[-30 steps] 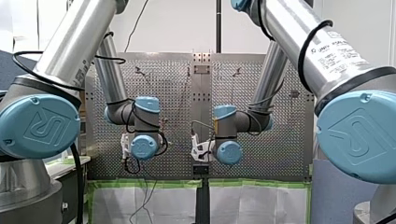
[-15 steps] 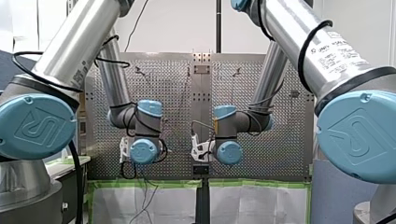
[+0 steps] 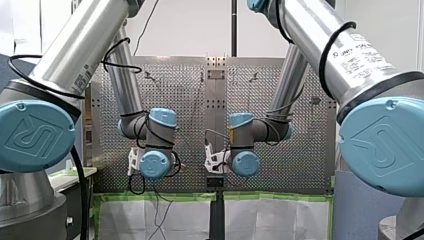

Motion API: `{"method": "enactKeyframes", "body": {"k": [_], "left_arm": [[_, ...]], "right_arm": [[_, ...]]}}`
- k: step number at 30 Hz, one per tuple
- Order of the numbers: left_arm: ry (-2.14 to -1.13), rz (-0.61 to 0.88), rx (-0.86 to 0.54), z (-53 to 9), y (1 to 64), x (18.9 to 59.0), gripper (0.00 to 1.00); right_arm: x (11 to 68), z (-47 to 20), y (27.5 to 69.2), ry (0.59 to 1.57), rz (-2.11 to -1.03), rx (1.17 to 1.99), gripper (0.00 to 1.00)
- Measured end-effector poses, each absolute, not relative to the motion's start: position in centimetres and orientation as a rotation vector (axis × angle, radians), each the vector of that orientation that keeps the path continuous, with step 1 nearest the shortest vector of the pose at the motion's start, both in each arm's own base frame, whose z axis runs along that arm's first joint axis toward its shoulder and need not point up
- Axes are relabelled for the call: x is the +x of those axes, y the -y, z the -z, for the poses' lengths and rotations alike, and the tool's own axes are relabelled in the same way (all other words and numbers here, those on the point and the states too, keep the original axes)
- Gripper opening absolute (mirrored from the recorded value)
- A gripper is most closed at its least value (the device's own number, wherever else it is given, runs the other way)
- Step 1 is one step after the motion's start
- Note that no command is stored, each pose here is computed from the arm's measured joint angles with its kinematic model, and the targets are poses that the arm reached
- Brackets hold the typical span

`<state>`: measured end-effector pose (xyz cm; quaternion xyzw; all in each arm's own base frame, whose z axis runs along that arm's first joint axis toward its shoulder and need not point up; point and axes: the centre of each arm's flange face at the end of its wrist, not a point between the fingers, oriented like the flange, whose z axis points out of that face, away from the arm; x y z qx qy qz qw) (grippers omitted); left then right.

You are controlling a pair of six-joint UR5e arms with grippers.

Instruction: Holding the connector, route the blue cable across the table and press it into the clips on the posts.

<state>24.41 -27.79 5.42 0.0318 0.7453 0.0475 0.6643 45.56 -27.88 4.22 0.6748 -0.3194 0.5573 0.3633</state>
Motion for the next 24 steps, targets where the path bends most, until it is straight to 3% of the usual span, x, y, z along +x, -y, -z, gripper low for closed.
{"method": "enactKeyframes", "body": {"k": [10, 24], "left_arm": [[-1.665, -0.074, 0.020, -6.8, 28.7, 25.6, 0.00], [-1.556, -0.162, -0.216, -14.1, 27.7, 32.3, 0.00]], "right_arm": [[46.1, -5.3, 28.6, 0.858, -1.435, 1.708, 0.00], [51.4, -14.6, 29.0, 0.778, -1.634, 1.669, 0.00]]}}
